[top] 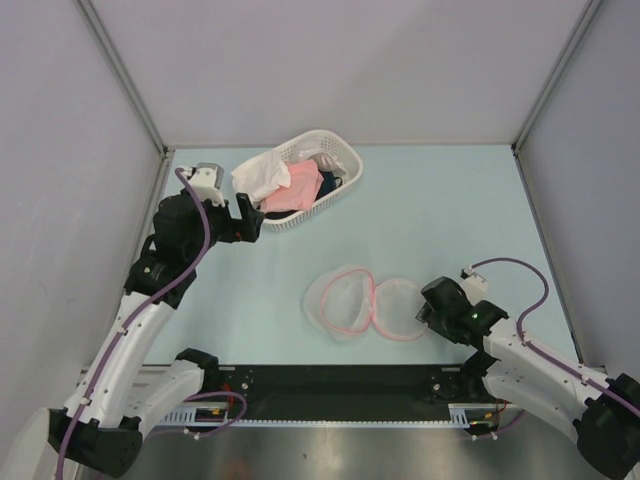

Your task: Unzip the laundry bag and remove the bra

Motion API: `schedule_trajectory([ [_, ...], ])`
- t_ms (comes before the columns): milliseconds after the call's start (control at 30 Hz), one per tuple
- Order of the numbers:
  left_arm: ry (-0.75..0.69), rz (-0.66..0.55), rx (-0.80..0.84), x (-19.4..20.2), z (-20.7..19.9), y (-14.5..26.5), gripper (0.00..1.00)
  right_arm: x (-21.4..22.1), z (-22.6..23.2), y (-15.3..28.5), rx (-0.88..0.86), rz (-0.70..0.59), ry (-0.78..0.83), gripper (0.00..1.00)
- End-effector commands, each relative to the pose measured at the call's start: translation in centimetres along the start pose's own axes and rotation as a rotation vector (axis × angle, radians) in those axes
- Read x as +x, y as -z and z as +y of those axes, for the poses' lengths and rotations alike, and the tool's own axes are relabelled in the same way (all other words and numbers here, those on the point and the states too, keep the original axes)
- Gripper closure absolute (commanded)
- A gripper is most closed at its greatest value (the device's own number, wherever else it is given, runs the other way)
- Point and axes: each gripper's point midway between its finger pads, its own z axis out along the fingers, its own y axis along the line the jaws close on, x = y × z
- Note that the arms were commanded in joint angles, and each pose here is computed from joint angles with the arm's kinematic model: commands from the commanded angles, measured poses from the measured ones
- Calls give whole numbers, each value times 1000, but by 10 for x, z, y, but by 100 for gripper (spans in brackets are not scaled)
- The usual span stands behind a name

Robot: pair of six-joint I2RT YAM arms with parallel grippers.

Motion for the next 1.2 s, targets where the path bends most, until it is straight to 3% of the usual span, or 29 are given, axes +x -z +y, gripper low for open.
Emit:
schedule_trajectory([
  [0, -9, -45, 22, -8, -4, -1, 0, -6, 6, -2, -7, -26, -18, 45],
  [133, -14, -51, 20, -8, -3, -1, 0, -5, 9, -4, -15, -17, -11, 60],
  [267, -12, -48, 18, -7, -2, -2, 0, -5, 15, 1, -30, 0, -4, 90],
  [367, -10, -44, 16, -5, 0, -3, 1, -15, 21, 12, -34, -16, 2, 100],
  [767, -11, -33, 25, -1, 0, -3, 0, -106, 46, 95, -39, -247, 67, 100],
  [967, -11, -28, 35, 0, -2, -4, 0, -139, 58, 114, 17, -345, 217, 100],
  [1167, -12, -28, 37, 1, -2, -3, 0, -143, 112, 134, -72, -428, 360, 100],
])
